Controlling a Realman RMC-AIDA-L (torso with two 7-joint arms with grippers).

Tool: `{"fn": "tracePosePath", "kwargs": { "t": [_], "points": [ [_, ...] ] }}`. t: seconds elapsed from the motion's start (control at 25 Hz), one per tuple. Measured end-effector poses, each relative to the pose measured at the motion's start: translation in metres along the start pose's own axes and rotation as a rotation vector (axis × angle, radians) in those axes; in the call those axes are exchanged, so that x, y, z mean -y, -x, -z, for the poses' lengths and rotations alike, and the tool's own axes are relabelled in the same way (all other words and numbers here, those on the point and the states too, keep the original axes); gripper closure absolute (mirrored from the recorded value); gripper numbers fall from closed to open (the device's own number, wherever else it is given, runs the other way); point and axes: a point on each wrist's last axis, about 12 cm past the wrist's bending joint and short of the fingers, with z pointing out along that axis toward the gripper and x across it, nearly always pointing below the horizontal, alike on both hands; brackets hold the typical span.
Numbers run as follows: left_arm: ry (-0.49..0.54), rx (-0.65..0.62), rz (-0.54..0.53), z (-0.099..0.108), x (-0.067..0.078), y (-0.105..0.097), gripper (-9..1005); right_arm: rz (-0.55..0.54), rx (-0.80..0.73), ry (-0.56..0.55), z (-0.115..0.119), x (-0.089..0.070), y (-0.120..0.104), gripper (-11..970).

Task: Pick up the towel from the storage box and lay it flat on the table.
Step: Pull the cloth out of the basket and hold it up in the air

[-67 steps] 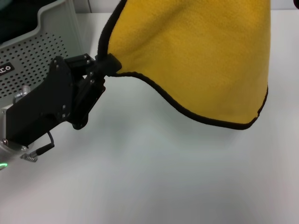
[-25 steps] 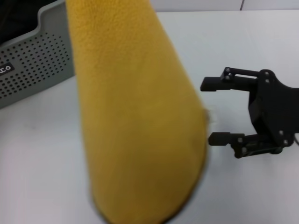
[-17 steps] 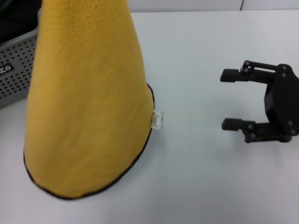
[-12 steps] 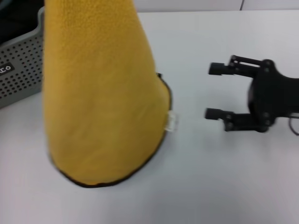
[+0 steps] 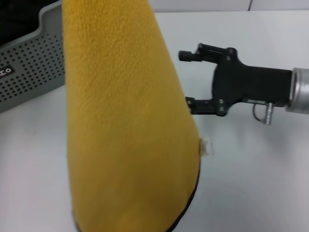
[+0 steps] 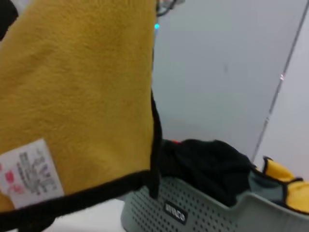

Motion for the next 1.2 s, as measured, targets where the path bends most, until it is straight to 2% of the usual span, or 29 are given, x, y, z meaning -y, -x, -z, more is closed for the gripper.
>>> {"fn": "tracePosePath", "kwargs": {
  "t": [0.32, 0.6, 1.08, 1.2],
  "points": [
    [0.0, 0.007, -0.003, -0.001, 0.0, -0.002, 977, 0.031, 0.018, 0.067, -0.021, 0.0, 0.005, 191],
    [0.002, 0.008, 0.0, -0.001, 0.0, -0.003, 976, 0.073, 0.031, 0.048, -0.038, 0.003, 0.004, 200],
    [0.001, 0.002, 0.013, -0.001, 0.001, -0.007, 976, 0.122, 0.076, 0.03, -0.039, 0.002, 0.011, 214],
    [0.001, 0.002, 0.004, -0.001, 0.001, -0.007, 975, 0.116, 0.052, 0.018, -0.041, 0.004, 0.007, 323]
  ]
}}
